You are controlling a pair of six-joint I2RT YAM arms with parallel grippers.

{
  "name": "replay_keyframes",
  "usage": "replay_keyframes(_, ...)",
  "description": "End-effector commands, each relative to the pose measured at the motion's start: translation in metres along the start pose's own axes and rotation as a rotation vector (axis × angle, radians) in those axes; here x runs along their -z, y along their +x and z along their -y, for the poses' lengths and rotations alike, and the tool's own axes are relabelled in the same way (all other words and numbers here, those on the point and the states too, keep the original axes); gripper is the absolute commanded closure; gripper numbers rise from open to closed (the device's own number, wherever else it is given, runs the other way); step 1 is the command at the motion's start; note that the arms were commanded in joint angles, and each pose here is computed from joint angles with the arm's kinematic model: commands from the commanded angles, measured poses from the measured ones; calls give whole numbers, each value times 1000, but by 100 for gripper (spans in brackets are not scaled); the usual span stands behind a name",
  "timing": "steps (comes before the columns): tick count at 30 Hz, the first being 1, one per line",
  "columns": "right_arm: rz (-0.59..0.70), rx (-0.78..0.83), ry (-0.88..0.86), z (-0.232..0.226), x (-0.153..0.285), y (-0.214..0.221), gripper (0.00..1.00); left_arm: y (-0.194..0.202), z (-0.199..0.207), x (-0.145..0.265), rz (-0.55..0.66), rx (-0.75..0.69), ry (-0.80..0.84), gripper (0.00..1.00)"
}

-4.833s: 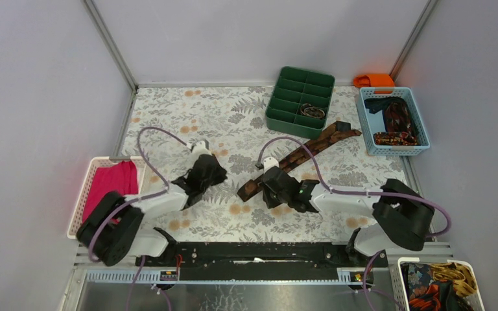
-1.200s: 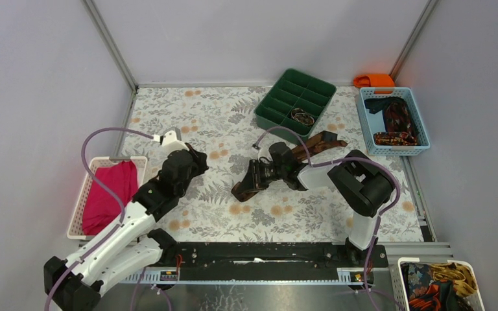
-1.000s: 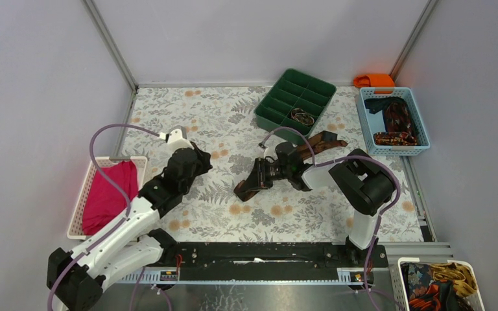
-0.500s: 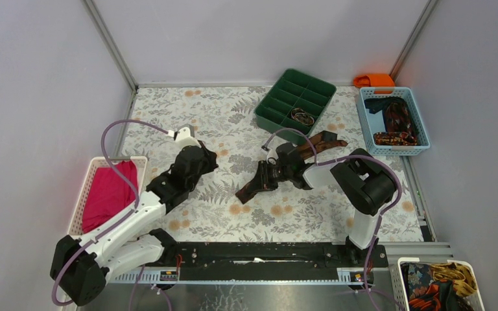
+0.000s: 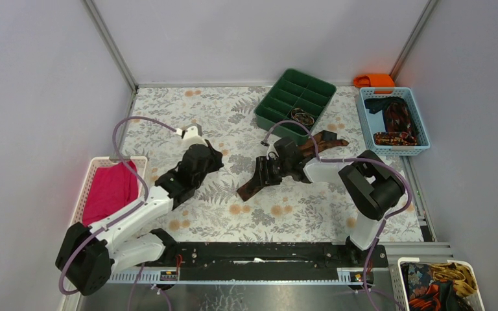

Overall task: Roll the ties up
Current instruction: Roll the tie at the center of the board.

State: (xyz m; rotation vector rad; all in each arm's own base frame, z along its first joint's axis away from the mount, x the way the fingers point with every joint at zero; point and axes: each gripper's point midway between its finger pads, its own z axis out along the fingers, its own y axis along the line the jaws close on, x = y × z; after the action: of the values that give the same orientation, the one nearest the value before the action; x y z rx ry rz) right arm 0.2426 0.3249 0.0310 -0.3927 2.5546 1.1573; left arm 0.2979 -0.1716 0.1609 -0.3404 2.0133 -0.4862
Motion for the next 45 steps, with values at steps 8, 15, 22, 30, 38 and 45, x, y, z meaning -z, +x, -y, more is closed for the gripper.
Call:
replay_keyframes(8, 45, 104, 132, 8, 20, -19, 52, 41, 2, -33, -73, -34, 34, 100)
replay_keyframes(15, 37, 131, 171, 12, 17, -25, 52, 62, 1, -49, -121, -50, 44, 100)
replay_keyframes(22, 91, 204, 170, -9, 28, -33, 47, 78, -6, -64, -147, -93, 26, 100)
replay_keyframes(30, 141, 284, 297, -22, 57, -11, 50, 101, -5, -90, -200, -119, 27, 100)
replay_keyframes(38, 114, 215, 331, 8, 54, 28, 81, 104, 6, -105, -217, -152, 56, 100)
replay_keyframes(45, 90, 186, 307, 13, 27, 43, 95, 115, 8, -106, -249, -183, 97, 100)
